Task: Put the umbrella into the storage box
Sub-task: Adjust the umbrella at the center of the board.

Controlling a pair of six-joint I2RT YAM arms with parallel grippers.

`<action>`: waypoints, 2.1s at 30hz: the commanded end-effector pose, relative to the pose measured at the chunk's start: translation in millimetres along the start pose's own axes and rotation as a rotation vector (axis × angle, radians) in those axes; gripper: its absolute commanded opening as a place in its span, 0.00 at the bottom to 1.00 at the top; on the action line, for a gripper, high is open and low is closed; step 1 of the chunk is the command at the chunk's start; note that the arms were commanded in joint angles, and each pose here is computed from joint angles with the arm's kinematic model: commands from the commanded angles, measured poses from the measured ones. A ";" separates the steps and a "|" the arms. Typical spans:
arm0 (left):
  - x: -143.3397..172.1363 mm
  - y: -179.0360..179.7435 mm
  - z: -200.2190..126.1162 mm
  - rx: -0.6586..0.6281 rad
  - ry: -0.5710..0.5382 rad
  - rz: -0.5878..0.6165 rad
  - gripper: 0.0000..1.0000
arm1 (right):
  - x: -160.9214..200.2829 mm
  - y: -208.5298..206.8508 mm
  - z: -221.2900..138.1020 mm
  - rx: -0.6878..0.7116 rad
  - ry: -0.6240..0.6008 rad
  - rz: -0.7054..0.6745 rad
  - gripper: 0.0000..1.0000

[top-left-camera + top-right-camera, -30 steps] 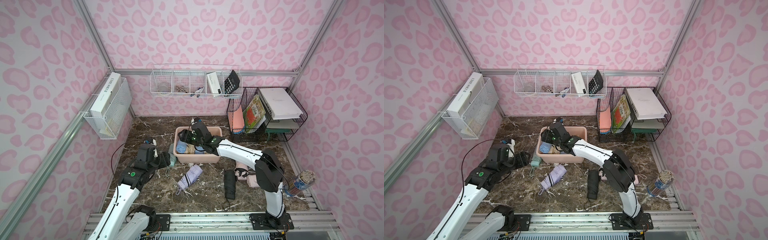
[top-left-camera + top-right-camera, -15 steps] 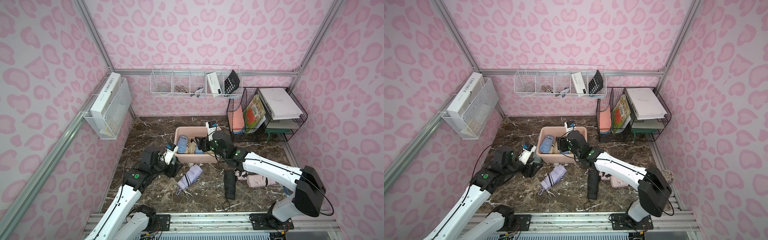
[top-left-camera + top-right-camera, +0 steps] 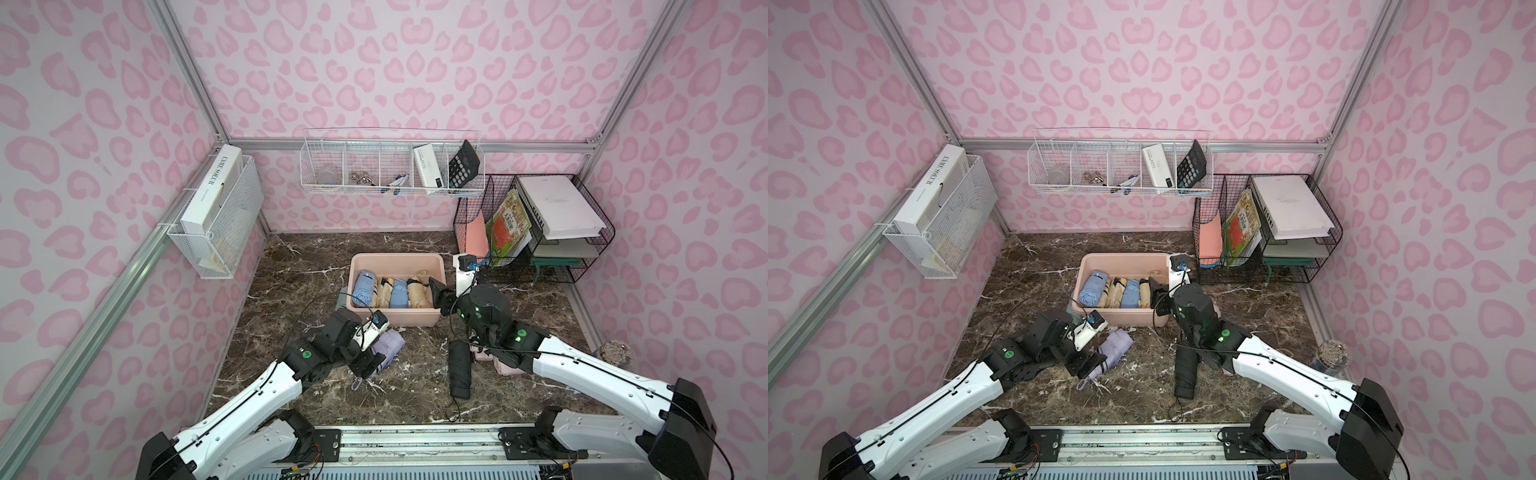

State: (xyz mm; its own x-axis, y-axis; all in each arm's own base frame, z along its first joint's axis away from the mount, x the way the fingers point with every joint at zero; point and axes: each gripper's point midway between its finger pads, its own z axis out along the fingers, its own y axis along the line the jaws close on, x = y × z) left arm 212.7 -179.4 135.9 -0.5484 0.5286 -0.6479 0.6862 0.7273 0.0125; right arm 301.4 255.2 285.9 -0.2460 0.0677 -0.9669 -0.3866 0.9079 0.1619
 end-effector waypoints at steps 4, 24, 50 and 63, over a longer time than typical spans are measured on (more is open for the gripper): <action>-3.5 25.9 11.2 -0.175 -0.021 -0.193 0.83 | -12.6 -19.9 -14.0 0.054 -0.066 0.019 0.72; 19.9 9.7 62.2 -0.152 -0.008 -0.343 0.83 | -17.2 -40.5 -50.0 0.060 -0.068 -0.006 0.71; 50.3 -49.8 73.1 0.166 0.059 -0.271 0.57 | -15.4 -21.1 -47.2 -0.043 -0.034 -0.073 0.70; -10.3 -5.8 -0.3 -0.063 -0.098 -0.282 0.78 | 55.3 65.4 -45.1 -0.610 0.102 -0.805 0.84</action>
State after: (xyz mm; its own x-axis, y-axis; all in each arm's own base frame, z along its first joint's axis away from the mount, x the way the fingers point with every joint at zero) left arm 204.0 -217.1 125.8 -0.6573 0.2945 -0.6937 0.5845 0.7803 -0.2226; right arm 250.8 281.1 267.6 -0.0038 -0.4008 -0.9161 -0.7754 0.5796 -0.2504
